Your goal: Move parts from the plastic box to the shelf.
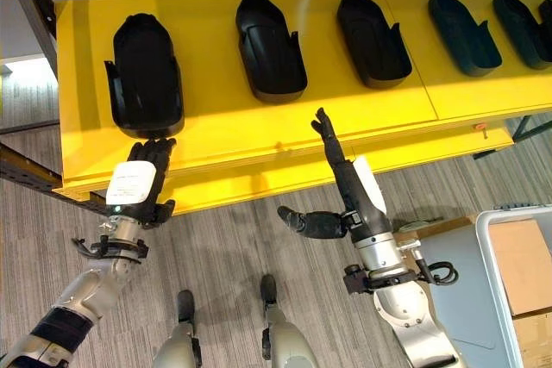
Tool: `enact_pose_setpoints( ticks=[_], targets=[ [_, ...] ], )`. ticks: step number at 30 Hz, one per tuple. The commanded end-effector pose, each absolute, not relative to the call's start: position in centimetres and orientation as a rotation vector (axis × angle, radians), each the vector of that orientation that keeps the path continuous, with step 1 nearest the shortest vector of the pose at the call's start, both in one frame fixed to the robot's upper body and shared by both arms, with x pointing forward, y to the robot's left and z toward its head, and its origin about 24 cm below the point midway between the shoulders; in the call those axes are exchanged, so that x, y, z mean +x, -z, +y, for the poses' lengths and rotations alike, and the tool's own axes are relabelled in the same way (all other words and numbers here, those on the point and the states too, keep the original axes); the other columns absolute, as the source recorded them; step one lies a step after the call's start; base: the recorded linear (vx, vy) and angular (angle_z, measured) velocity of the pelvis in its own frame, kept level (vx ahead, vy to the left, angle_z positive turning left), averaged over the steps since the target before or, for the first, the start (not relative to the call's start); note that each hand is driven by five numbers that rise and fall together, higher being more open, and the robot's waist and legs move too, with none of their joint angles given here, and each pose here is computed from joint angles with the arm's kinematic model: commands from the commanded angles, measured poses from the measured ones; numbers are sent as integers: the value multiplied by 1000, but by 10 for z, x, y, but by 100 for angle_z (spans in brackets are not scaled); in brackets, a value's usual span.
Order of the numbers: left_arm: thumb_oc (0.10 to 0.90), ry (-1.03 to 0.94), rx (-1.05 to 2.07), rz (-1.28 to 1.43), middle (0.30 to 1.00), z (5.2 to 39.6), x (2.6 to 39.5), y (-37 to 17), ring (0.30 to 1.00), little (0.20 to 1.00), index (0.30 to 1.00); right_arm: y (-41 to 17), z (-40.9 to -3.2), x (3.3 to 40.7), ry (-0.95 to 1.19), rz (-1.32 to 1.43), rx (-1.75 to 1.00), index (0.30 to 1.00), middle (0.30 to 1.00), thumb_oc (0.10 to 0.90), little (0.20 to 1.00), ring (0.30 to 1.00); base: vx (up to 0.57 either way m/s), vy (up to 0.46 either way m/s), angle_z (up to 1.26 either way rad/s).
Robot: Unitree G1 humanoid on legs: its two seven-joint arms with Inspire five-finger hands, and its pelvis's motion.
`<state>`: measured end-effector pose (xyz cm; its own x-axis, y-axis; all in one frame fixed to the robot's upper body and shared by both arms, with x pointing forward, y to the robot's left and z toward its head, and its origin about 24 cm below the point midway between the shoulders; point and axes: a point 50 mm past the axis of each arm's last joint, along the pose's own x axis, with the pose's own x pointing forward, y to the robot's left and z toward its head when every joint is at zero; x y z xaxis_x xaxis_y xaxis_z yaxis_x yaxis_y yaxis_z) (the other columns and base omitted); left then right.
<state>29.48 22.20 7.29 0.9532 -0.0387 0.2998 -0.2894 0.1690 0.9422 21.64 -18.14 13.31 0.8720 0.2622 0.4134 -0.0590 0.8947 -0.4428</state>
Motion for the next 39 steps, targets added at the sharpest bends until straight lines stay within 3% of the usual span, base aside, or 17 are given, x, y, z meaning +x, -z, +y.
enact_pose_setpoints(
  ticks=[1, 39],
  targets=[
    [900, -285, 1358, -443, 1000, 210, 315, -106, 1000, 1000, 1000, -182, -179, 212, -155, -782, -386, 1000, 1000, 900, 1000, 1000, 0, 0, 0],
    [900, -363, 1375, -463, 1000, 214, 332, -123, 1000, 1000, 1000, -184, -175, 211, -176, -800, -381, 1000, 1000, 900, 1000, 1000, 0, 0, 0]
  ],
)
